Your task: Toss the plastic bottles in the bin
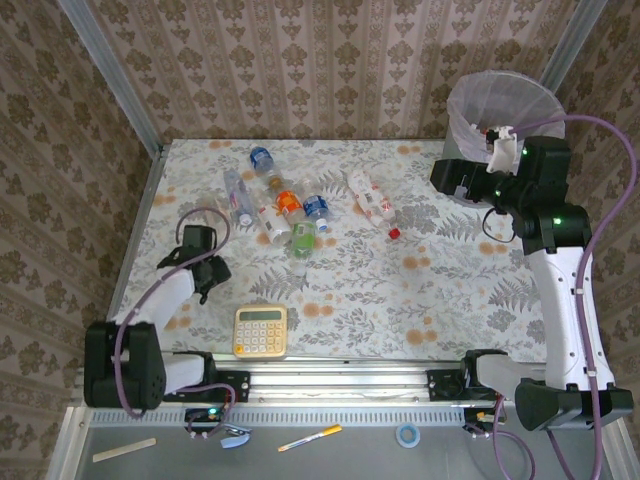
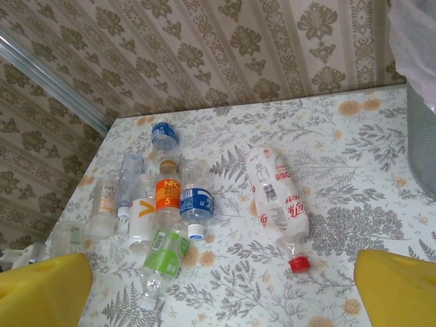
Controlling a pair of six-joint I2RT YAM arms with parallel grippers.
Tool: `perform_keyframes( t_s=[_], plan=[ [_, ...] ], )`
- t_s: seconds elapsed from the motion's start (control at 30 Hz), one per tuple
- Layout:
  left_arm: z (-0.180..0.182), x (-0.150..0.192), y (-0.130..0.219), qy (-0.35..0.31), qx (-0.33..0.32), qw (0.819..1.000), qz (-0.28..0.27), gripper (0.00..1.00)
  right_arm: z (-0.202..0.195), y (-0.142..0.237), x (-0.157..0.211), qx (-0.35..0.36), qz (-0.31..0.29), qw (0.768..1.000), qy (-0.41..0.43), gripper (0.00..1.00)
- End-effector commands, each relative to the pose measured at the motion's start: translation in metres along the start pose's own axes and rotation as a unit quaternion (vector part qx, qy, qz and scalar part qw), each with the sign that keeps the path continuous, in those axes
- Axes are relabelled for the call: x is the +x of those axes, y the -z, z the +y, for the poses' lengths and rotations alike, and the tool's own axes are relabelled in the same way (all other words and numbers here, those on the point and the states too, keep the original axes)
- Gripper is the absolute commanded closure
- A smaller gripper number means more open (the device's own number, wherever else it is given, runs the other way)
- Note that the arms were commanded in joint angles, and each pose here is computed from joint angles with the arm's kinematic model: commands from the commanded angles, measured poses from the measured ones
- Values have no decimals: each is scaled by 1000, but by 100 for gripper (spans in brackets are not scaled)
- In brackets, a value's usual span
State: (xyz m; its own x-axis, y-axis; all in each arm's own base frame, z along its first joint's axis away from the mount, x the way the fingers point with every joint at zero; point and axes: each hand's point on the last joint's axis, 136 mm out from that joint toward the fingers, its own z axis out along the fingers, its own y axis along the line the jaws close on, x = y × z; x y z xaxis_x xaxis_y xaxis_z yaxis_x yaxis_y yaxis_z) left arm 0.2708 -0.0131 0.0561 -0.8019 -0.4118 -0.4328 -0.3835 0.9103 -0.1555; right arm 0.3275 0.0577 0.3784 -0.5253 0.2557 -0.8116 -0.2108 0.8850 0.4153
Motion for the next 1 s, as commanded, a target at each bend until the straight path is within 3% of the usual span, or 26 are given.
perform_keyframes(
  t_s=[0.0,0.2,0.37,0.5,0.77,0.97],
  plan=[
    [-2,-2,24,-25,13,999,-27,70,11,4,-2,-23,-9,1000,-3,0],
    [-36,-24,84,-90,81,986,-115,71,28,6,-4,-69,-11,997,-23,0],
    [-81,-37,142,-165,162,953,-197,71,42,8,-4,-100,-9,994,-29,0],
    [-125,-35,186,-222,250,912,-237,71,52,11,-3,-124,-7,992,-32,0],
    [-225,7,262,-359,410,798,-258,73,80,6,5,-193,10,980,-47,0],
    [-279,39,285,-404,476,743,-240,73,113,-3,20,-246,41,968,-38,0]
  ],
)
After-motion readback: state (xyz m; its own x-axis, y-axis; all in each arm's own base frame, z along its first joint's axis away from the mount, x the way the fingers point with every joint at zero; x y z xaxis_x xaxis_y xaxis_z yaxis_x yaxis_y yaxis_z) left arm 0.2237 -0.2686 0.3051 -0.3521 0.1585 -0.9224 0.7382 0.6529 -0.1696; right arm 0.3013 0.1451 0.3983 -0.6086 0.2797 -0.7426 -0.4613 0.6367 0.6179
